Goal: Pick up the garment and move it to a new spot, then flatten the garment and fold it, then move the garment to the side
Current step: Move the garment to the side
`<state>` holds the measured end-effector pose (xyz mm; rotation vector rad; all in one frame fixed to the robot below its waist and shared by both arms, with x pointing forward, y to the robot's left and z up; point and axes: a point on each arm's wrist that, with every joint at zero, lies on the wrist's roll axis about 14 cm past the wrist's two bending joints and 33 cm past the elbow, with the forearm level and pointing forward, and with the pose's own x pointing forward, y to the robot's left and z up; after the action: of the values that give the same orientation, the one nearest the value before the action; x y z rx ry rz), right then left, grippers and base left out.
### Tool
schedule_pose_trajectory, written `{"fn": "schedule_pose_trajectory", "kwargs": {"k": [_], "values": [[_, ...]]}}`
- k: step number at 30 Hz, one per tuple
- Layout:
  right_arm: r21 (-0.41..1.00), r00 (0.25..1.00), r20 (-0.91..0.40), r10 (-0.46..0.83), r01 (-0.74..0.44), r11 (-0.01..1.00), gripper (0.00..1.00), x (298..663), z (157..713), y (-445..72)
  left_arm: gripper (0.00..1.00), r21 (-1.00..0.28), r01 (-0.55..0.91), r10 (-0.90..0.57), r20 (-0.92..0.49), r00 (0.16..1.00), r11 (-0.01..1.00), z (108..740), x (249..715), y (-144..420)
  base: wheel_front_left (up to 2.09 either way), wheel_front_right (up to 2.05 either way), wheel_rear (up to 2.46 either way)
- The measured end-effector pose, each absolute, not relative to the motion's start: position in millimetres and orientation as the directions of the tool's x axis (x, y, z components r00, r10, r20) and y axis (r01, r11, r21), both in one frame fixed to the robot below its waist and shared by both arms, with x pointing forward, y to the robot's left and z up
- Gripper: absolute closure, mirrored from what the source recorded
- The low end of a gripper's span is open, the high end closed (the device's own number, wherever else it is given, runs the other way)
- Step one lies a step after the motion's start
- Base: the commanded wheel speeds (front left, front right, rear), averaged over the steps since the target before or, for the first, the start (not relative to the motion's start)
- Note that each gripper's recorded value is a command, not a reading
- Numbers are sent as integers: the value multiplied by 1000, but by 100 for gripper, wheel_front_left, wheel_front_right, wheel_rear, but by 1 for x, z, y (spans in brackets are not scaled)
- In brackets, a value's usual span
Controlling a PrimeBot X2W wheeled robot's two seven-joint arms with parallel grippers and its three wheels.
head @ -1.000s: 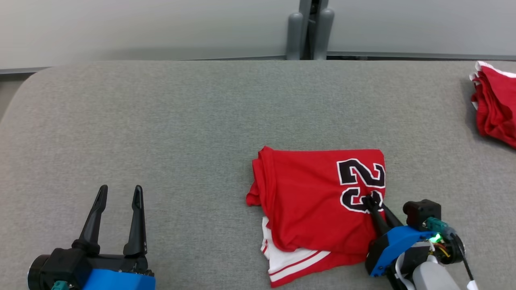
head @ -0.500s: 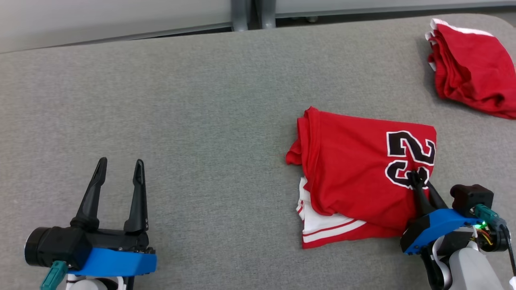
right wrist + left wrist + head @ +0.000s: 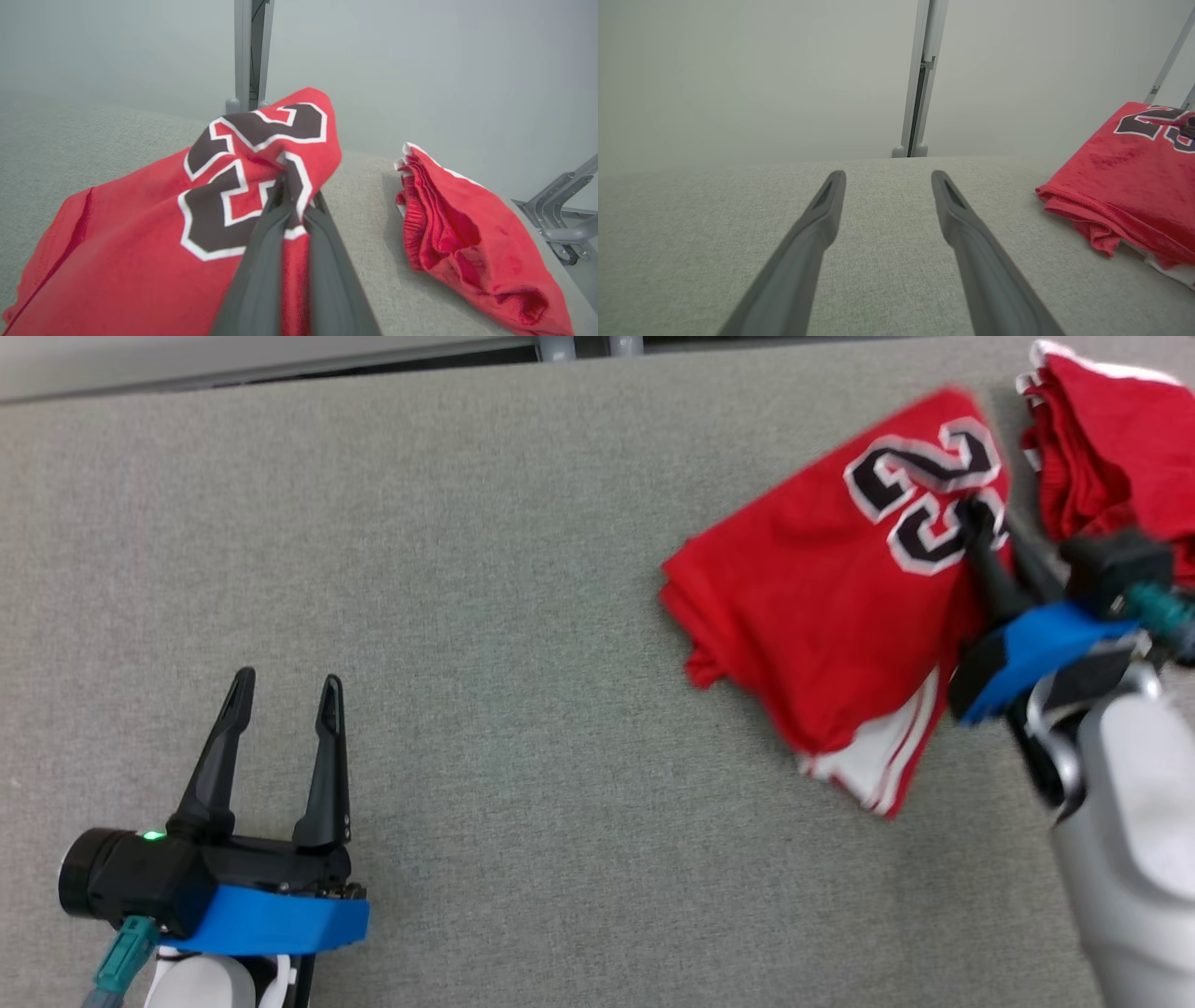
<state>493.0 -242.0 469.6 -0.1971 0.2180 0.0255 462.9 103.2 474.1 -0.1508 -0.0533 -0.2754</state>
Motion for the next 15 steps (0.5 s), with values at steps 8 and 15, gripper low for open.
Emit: {"fn": "schedule_pose_trajectory", "kwargs": {"k": [8,15], "values": [[-347,984,-177,-20,-43,937,100,557,510,-282,0,-148,261,-258,45,965,954,453,479,109,0,0,0],[-457,964,-207,-165,54,888,100,570,520,-359,0,-138,265,-263,35,964,954,438,494,111,0,0,0]]}}
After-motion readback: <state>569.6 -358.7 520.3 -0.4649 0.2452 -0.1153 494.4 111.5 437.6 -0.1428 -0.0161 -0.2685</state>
